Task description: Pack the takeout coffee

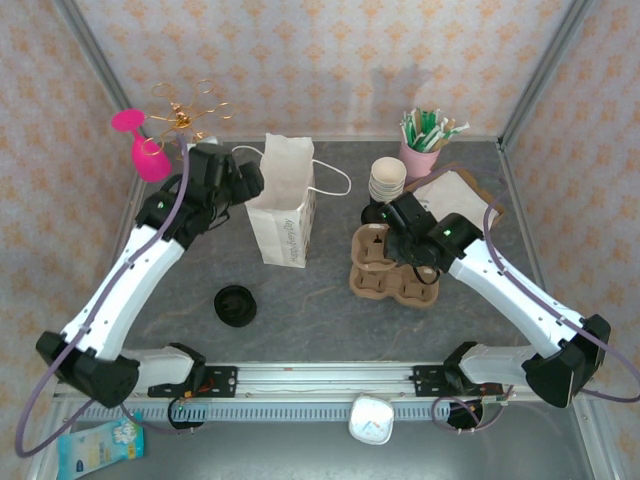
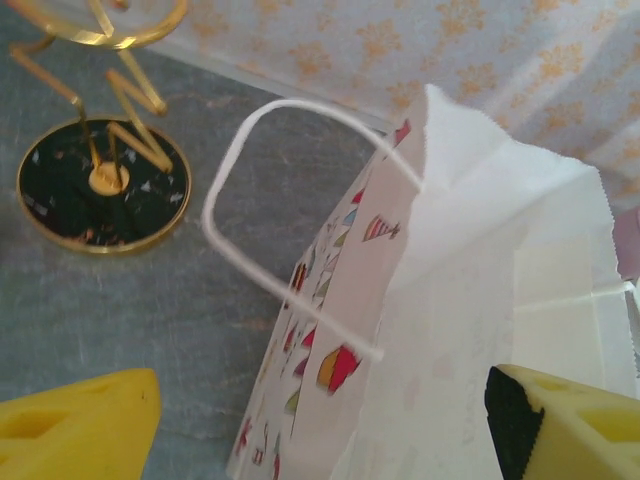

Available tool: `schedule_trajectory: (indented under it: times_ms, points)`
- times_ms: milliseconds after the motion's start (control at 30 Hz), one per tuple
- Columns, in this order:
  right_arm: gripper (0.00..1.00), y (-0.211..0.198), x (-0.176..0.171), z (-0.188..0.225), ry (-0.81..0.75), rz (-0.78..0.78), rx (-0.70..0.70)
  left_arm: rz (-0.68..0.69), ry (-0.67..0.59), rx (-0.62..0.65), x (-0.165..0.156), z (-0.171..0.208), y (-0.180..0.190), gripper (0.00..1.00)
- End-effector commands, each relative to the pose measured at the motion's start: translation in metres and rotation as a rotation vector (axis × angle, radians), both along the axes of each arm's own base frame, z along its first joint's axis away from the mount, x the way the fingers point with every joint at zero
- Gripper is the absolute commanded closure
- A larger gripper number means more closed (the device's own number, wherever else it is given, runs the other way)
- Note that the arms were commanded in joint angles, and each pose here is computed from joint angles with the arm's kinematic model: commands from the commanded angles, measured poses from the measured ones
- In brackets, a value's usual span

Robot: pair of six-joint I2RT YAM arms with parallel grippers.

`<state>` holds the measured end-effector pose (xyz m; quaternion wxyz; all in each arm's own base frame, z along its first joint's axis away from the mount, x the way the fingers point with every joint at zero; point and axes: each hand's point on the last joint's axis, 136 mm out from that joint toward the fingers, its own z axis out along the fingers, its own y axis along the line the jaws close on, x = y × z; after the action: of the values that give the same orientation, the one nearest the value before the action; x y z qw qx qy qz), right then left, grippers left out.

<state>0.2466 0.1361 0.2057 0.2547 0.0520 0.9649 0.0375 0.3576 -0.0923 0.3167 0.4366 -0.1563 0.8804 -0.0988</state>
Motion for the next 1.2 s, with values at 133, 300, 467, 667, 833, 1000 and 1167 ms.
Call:
schedule_trajectory:
  times_ms: [133,300,467,667,833,1000,1167]
  points:
    - [0.58,0.007,0.007,0.027,-0.073,0.013,0.069,-0.195,0.125,0.194,0.027,-0.027,-0.018,0.19]
    - [0.58,0.007,0.008,0.030,-0.076,0.023,0.057,-0.199,0.156,0.307,0.050,-0.032,-0.015,0.29]
    - [0.58,0.008,0.009,0.036,-0.086,0.036,0.058,-0.218,0.227,0.369,0.059,-0.052,-0.013,0.42]
    - [0.59,0.015,0.007,0.044,-0.089,0.078,0.085,-0.282,0.220,0.370,0.053,-0.045,-0.019,0.66]
    - [0.59,0.016,0.004,0.053,-0.093,0.108,0.084,-0.372,0.194,0.295,0.036,-0.036,-0.033,0.86]
    - [0.59,0.016,-0.002,0.059,-0.085,0.124,0.098,-0.382,0.201,0.285,0.018,-0.034,-0.029,0.97]
    - [0.59,0.019,-0.011,0.063,-0.073,0.148,0.116,-0.362,0.212,0.317,0.007,-0.036,-0.019,1.00]
